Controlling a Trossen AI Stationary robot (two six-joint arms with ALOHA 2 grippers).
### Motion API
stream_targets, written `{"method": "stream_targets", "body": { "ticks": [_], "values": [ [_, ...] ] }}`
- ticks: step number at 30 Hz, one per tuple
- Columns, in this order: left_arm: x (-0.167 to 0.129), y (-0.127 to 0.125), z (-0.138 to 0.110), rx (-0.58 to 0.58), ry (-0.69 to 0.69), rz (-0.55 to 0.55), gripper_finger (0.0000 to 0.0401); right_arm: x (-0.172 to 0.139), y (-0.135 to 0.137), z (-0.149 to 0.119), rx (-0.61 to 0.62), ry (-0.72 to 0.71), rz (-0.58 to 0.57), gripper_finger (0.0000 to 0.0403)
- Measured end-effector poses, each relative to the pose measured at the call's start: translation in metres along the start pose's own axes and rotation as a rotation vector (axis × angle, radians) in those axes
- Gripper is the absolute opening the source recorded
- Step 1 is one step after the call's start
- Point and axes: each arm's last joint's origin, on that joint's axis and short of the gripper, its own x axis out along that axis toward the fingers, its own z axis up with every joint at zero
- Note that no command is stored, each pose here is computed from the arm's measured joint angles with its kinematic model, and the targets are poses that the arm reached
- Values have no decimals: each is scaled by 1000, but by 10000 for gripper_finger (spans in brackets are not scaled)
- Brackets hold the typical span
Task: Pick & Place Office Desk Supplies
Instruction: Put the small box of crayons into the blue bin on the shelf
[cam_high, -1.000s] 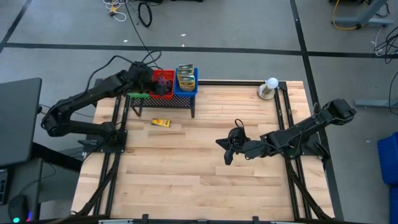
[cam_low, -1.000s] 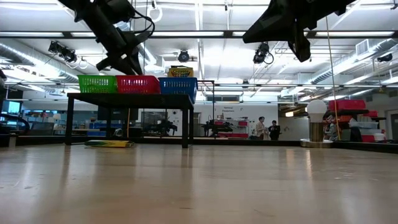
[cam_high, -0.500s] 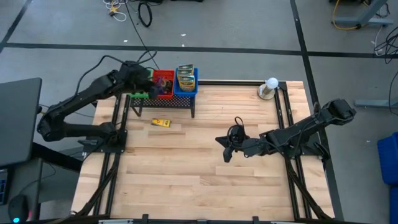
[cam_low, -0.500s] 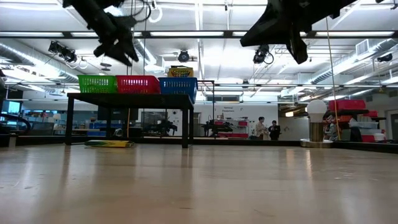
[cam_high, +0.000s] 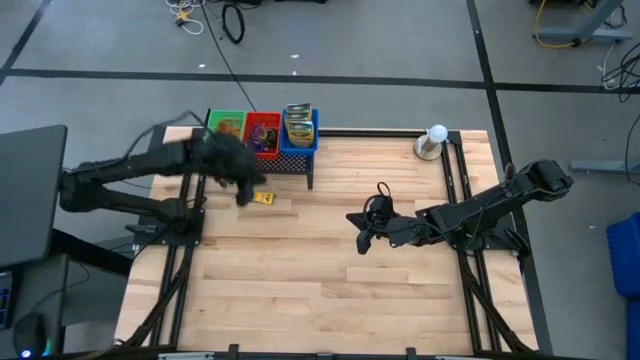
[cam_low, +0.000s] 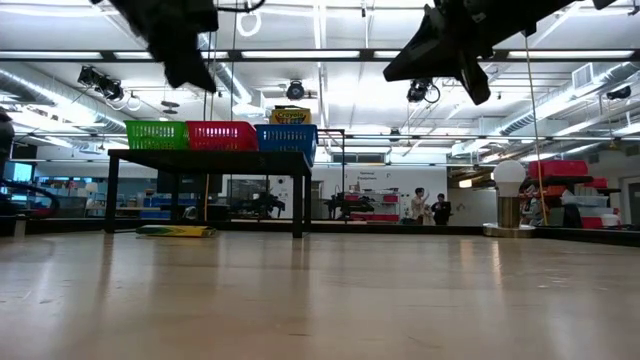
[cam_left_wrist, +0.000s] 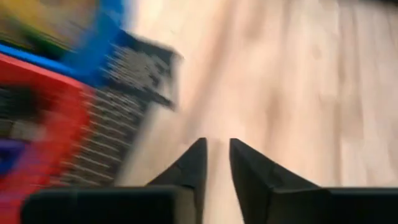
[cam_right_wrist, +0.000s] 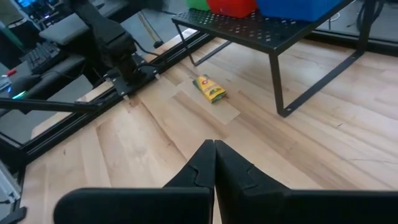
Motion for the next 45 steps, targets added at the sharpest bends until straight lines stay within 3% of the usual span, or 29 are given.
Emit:
{"method": "stream_targets", "body": {
  "ticks": [5,9,13,18,28,38,45],
  "values": [
    [30,-22,-40,79,92,-56,15,0,0,1,1,-18,-19,4],
    [48,-21,-64,61,146,-4,9,0,0,1,2,-18,-18,5],
    [65,-18,-84,93,231,61,40,0,0,0,3,-10,-9,5],
    [84,-18,-100,105,303,39,108,0,0,0,2,-2,1,5],
    [112,-17,-103,145,277,150,230,0,0,0,1,-1,3,5],
    [137,-14,-116,182,368,263,244,0,1,0,0,0,4,5],
    [143,-14,-120,152,399,243,231,0,1,0,-9,1,6,5]
  ]
}}
